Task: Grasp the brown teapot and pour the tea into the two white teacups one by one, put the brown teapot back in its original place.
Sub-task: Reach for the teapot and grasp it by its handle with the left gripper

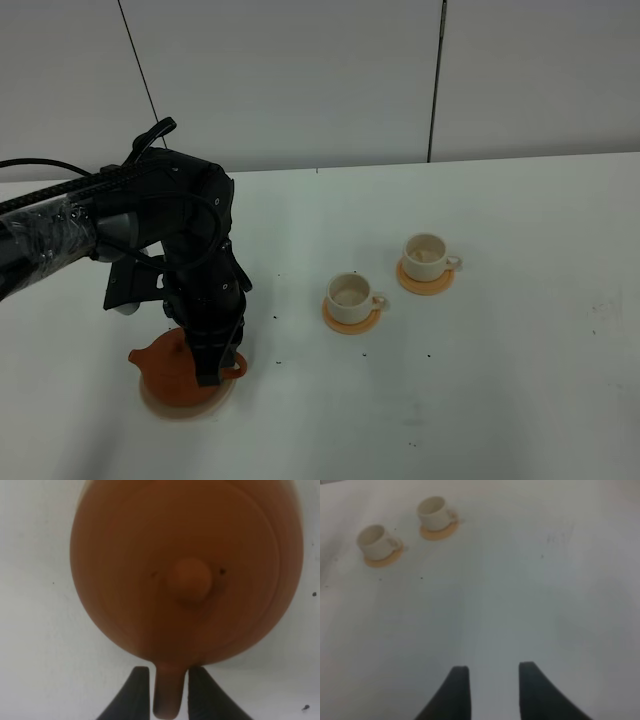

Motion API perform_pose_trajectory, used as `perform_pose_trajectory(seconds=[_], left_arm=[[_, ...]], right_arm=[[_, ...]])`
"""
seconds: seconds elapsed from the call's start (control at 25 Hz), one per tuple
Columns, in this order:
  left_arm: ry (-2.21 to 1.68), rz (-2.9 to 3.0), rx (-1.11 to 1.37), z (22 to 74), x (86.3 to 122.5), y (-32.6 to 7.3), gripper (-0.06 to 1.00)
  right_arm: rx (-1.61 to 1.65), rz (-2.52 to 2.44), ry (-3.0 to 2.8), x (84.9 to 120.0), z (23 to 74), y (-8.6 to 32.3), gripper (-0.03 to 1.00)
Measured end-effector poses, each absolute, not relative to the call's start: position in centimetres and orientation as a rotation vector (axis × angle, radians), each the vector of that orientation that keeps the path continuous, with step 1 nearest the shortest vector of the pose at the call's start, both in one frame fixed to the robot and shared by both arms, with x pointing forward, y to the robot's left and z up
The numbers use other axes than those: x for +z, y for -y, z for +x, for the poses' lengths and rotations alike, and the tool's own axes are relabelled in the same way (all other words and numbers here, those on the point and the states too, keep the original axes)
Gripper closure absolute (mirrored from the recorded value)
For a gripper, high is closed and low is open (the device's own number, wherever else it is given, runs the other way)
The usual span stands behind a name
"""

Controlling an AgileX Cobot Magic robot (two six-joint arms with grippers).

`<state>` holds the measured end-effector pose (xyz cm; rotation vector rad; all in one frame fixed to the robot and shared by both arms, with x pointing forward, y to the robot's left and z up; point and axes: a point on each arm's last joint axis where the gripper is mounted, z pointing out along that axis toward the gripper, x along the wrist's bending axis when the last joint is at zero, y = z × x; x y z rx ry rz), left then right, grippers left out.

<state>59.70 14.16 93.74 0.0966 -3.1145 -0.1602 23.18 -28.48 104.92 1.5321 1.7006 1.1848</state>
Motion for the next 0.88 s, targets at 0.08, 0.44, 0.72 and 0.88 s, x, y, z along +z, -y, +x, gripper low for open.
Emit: perform_pose_trajectory(seconds=[0.08,0.44,0.72,0.88], left_arm=[[3.114,0.096,-0.161,59.69,93.74,-14.17,0.68],[3.112,0.097,-0.161,59.68,93.74,-14.17,0.65],[3.127,0.095,-0.15,59.81,93.73,-14.11,0.65],[3.137,0.097,-0.143,59.92,93.69,-14.06,0.64]], right_arm=[[1.185,1.532,-1.701,104.92,23.18,28.48,0.73],[1.185,1.532,-1.701,104.92,23.18,28.48,0.73],[1.185,1.532,-1.701,104.92,23.18,28.48,0.73],[1.185,1.532,-1.701,104.92,23.18,28.48,0.73]])
